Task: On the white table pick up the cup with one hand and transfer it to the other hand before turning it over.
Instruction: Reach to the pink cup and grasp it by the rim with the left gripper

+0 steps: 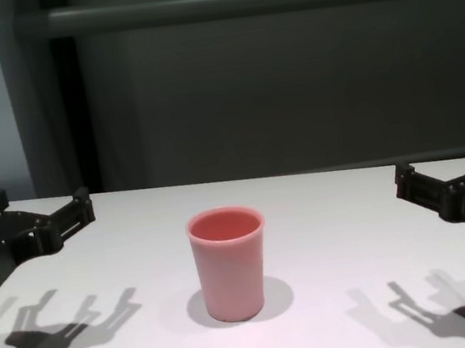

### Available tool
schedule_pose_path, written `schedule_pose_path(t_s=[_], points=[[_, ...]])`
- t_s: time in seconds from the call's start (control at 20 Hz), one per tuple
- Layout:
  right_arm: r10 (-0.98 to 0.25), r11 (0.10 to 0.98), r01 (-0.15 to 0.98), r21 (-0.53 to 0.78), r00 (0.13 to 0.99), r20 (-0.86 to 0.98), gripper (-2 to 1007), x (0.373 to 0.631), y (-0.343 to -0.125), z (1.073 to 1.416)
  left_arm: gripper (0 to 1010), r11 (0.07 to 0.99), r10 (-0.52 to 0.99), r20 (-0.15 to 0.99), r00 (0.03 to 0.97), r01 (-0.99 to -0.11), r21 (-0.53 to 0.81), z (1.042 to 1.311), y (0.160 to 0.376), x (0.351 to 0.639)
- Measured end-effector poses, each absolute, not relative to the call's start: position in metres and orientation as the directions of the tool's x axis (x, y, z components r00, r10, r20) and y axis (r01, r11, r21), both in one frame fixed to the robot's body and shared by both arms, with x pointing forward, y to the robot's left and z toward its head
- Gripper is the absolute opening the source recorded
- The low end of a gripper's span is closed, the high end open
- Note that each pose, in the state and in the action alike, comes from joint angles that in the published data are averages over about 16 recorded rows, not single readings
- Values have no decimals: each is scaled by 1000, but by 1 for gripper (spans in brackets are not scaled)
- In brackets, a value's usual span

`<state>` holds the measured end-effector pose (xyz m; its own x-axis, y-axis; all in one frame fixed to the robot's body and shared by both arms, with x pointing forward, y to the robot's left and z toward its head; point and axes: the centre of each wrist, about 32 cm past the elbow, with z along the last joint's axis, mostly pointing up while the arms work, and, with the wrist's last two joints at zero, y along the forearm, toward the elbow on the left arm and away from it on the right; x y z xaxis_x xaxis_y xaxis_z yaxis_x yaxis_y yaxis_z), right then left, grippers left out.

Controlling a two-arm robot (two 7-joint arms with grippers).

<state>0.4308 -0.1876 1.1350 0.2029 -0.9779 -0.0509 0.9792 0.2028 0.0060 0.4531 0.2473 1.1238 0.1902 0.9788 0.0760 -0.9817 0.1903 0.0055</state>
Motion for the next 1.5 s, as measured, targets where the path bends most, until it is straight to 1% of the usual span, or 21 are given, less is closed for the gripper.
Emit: schedule_pose_path(t_s=[1.5], points=[[-978,203,979,6,203,-51,1002,431,-188,1135,1001,190,979,76,190,-982,5,1124,247,453]])
